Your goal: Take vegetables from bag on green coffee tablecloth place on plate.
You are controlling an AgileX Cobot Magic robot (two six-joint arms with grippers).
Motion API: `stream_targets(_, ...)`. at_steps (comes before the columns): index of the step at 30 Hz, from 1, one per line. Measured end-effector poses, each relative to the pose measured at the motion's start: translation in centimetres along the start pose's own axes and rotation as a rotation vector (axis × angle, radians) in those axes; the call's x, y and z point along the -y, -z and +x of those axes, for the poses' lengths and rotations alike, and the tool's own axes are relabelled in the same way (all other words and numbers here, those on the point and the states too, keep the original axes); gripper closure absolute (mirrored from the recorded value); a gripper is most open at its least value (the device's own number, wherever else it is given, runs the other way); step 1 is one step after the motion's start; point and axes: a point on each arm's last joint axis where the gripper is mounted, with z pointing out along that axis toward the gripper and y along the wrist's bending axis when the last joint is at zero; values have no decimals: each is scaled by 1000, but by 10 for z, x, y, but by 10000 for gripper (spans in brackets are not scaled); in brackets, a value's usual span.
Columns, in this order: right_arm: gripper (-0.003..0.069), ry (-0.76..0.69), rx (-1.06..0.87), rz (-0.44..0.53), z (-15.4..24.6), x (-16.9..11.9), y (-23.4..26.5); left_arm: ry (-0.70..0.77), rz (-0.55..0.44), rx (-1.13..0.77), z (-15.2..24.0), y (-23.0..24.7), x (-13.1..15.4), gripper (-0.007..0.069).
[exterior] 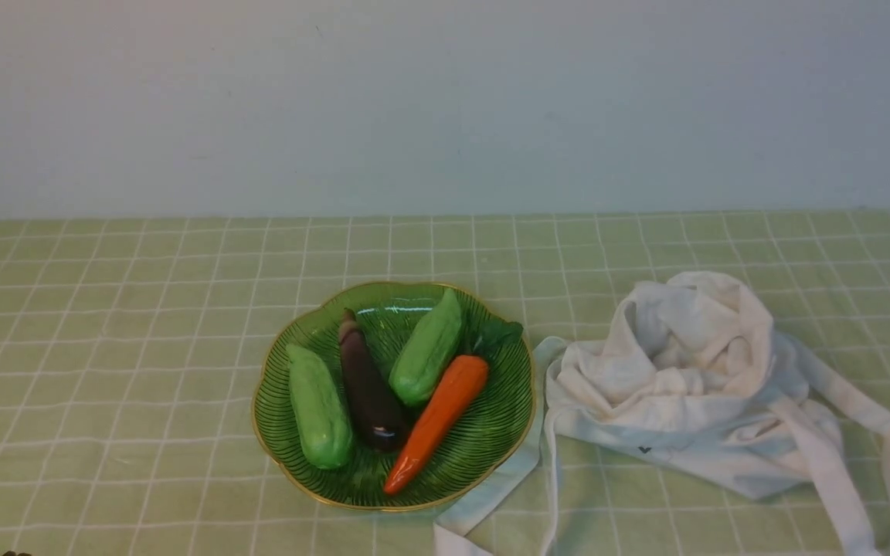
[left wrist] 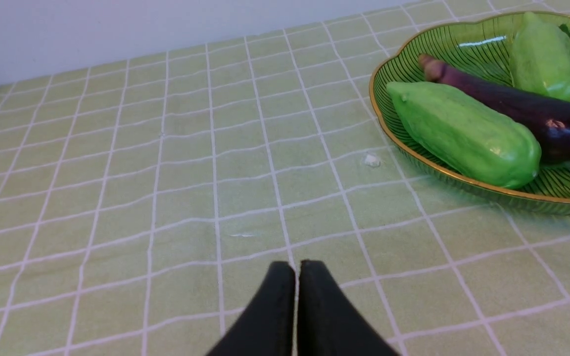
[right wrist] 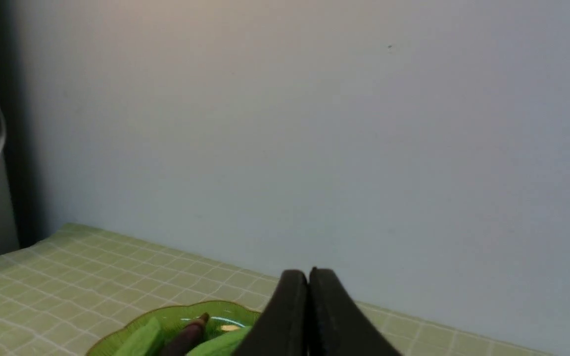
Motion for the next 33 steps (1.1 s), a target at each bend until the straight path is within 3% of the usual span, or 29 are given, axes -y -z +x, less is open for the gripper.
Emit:
stream_targets(9,673,14,-191,310,70,13,-16,0,0,0,0,0,0,630)
stream_targets(15,673,-7,-324,427,123,22,-17,0,0,0,0,0,0,630)
stream_targets(18,673,-11,-363,455,141,23,-15,0,0,0,0,0,0,630)
stream_targets(33,673,-10,-311,459,139,23,-14,0,0,0,0,0,0,630)
